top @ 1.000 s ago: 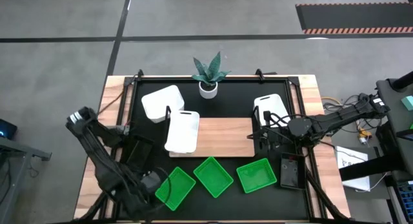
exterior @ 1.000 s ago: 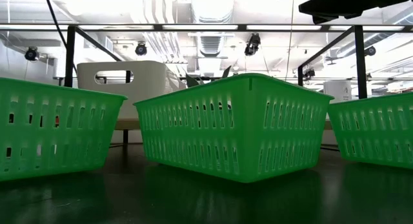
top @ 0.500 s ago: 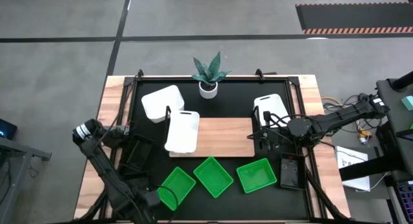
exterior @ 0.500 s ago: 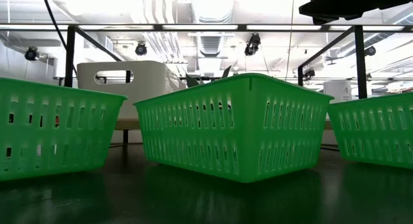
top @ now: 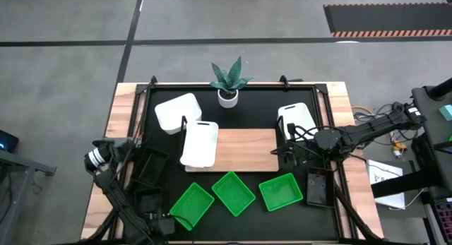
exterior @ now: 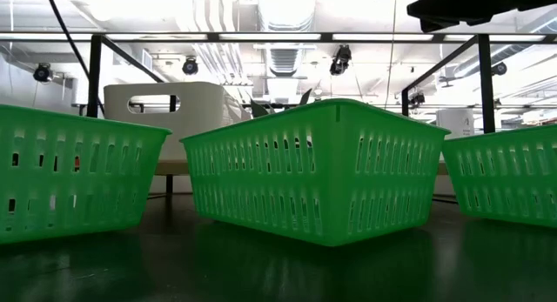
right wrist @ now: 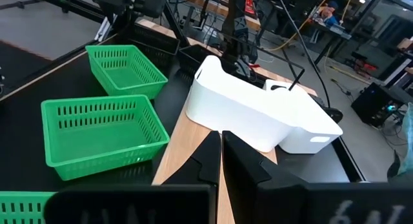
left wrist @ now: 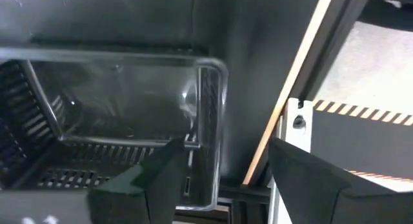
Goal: Stack baskets on shelf by color
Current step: Put the bottom left black bin on the shelf
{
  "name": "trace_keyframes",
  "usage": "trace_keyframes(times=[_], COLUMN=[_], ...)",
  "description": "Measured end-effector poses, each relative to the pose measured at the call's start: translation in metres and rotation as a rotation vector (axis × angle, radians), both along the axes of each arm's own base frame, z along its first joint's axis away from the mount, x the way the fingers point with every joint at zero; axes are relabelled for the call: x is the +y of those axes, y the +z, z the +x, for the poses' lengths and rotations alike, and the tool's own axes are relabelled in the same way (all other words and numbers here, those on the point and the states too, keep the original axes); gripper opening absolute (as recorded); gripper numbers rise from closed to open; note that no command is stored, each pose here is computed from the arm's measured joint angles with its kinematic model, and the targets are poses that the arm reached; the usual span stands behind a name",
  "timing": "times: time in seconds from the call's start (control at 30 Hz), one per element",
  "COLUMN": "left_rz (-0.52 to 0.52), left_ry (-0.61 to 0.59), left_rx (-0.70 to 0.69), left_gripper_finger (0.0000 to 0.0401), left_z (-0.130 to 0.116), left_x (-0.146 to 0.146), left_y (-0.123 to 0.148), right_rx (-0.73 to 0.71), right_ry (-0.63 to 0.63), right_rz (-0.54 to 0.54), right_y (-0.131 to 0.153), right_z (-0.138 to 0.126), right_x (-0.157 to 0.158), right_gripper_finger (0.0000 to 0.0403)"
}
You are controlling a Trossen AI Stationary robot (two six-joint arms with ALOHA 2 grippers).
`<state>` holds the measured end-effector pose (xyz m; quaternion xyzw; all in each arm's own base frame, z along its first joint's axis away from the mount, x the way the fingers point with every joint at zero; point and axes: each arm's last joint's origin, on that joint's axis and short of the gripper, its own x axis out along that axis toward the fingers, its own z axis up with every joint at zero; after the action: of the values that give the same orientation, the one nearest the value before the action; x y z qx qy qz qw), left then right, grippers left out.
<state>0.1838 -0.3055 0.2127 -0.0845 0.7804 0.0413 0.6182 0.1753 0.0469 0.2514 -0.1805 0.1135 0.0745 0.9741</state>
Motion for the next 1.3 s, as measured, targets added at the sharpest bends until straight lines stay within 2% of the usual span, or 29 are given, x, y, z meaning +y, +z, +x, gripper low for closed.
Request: trace_keyframes(times=[0.23,0.33,0.47,0.8,1.03,1.3], left_rz=[0.028,0.03,0.032,0.035,0.012,-0.077], left_ry=[0.026,0.026,0.026,0.023,0.031,0.09], left_rx=[0.017,0.017,0.019,0.02,0.027,0.093], left_gripper_finger=[0.0208,0.0193,0.0152,0.0011,0.0003,0.0002], left_z=[-0.005,-0.006,-0.006,-0.007,-0.004,0.012], left_x=[-0.001,-0.001,0.0,0.0,-0.001,0.001], left_y=[-0.014,-0.018,-0.021,-0.022,-0.017,0.015], right_rx=[0.001,0.001,0.0,0.001,0.002,-0.001], right_ry=[0.0,0.0,0.0,0.0,-0.001,-0.002], right_rz=[0.0,0.0,0.0,-0.001,0.006,0.009], right_y=[0.0,0.0,0.0,0.0,0.0,0.001], right_z=[0.0,0.0,0.0,0.0,0.0,0.0], right_x=[0.0,0.0,0.0,0.0,0.0,0.0], right_gripper_finger=[0.0009,0.0009,0.0009,0.0009,0.0009,0.0009])
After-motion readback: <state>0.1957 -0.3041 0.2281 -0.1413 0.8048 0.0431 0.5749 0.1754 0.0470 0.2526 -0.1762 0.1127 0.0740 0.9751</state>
